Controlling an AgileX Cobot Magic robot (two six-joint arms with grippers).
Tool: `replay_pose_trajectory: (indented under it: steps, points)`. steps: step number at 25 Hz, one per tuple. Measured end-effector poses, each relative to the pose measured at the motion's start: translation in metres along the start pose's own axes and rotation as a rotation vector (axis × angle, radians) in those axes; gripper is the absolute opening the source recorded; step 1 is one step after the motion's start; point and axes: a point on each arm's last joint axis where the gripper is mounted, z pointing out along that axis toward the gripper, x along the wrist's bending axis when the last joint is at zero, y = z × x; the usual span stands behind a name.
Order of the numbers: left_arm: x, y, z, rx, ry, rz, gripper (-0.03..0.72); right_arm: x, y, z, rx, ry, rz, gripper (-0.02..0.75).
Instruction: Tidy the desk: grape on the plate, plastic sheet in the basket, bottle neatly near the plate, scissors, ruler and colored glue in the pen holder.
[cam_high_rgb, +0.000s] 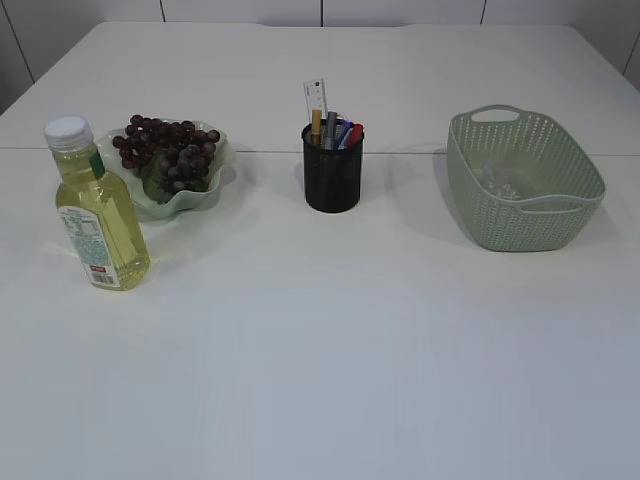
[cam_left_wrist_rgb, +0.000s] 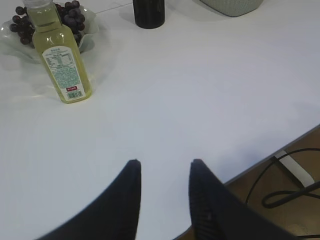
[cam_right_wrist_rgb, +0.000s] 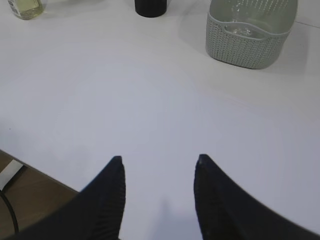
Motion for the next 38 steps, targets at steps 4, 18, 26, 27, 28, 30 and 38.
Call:
replay_pose_trajectory:
  steps: [4, 18, 26, 27, 28, 30, 38]
  points:
    - [0.0, 0.0, 0.0, 0.0, 0.001, 0.0, 0.244, 0.0004, 0.0, 0.0, 0.0, 0.004, 0.004, 0.366]
    - [0.002, -0.0004, -0.0001, 0.004, 0.022, -0.02, 0.553, 0.0011, 0.0001, 0.0, -0.001, 0.012, 0.009, 0.51]
    - [0.0017, -0.0001, 0.0005, 0.004, 0.054, -0.037, 0.476, 0.0033, 0.0003, 0.0, 0.009, -0.115, 0.089, 0.514]
    - [0.0016, 0.0001, 0.0008, 0.004, 0.075, -0.048, 0.469, 0.0037, 0.0004, 0.0001, 0.012, -0.147, 0.109, 0.514]
    - [0.0015, 0.0003, 0.0011, 0.004, 0.095, -0.059, 0.463, 0.0042, 0.0005, 0.0002, 0.015, -0.186, 0.132, 0.514]
    - [0.0008, 0.0008, 0.002, 0.002, 0.144, -0.088, 0.454, 0.0051, 0.0007, 0.0004, 0.02, -0.249, 0.17, 0.514]
    - [0.0006, 0.0014, 0.0031, 0.002, 0.209, -0.122, 0.438, 0.0058, 0.0008, 0.0006, 0.024, -0.305, 0.204, 0.514]
